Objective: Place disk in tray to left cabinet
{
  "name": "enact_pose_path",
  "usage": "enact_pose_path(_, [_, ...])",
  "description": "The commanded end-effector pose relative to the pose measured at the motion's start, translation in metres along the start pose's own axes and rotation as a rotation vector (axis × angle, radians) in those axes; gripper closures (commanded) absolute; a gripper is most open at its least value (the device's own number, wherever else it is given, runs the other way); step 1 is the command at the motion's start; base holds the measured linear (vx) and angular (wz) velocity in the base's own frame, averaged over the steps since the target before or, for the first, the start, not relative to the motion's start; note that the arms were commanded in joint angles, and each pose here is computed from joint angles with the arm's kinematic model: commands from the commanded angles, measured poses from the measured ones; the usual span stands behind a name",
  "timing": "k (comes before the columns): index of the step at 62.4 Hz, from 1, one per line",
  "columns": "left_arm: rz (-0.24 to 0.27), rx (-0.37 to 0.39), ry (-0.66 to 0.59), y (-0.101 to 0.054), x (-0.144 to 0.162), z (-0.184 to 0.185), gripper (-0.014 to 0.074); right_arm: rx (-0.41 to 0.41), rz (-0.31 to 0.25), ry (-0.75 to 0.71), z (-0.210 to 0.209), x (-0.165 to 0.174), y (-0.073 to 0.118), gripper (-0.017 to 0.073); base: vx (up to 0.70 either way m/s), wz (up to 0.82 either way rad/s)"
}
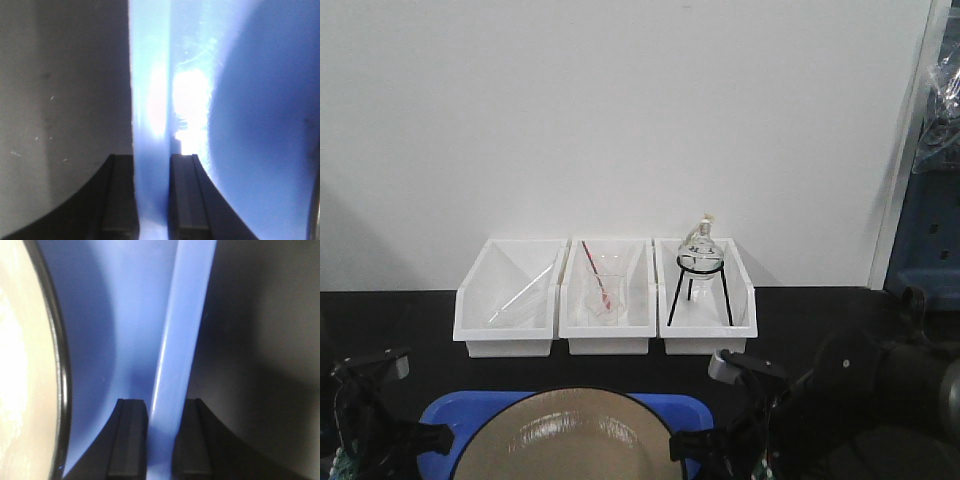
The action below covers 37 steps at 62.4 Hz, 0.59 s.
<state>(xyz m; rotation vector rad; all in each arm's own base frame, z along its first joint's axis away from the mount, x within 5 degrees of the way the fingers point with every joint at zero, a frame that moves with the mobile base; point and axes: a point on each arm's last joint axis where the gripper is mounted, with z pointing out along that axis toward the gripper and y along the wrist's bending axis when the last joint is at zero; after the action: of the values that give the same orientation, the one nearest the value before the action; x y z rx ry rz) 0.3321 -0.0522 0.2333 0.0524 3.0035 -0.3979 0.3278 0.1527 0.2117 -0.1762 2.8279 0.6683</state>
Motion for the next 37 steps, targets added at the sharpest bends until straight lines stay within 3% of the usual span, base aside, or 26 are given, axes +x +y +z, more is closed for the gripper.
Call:
enact_pose_path(1, [0.023,0.032,-0.110,-0.020,-0.007,-0.037,0.0594,0.007,-0.031,-0.088,-0.042,-0.017,0.016,0.0562,0.00,0.00])
enact_pose_path(17, [0.044,0.057,-0.152,-0.041,-0.017,-0.070,0.0594,0.034,-0.040,-0.091,-0.072,-0.033,0.030,0.0562,0.00,0.00])
enact_pose_path(37, [0.050,0.060,-0.141,-0.045,-0.017,-0.084,0.0594,0.030,-0.051,-0.091,-0.093,-0.039,0.041,0.0562,0.00,0.00])
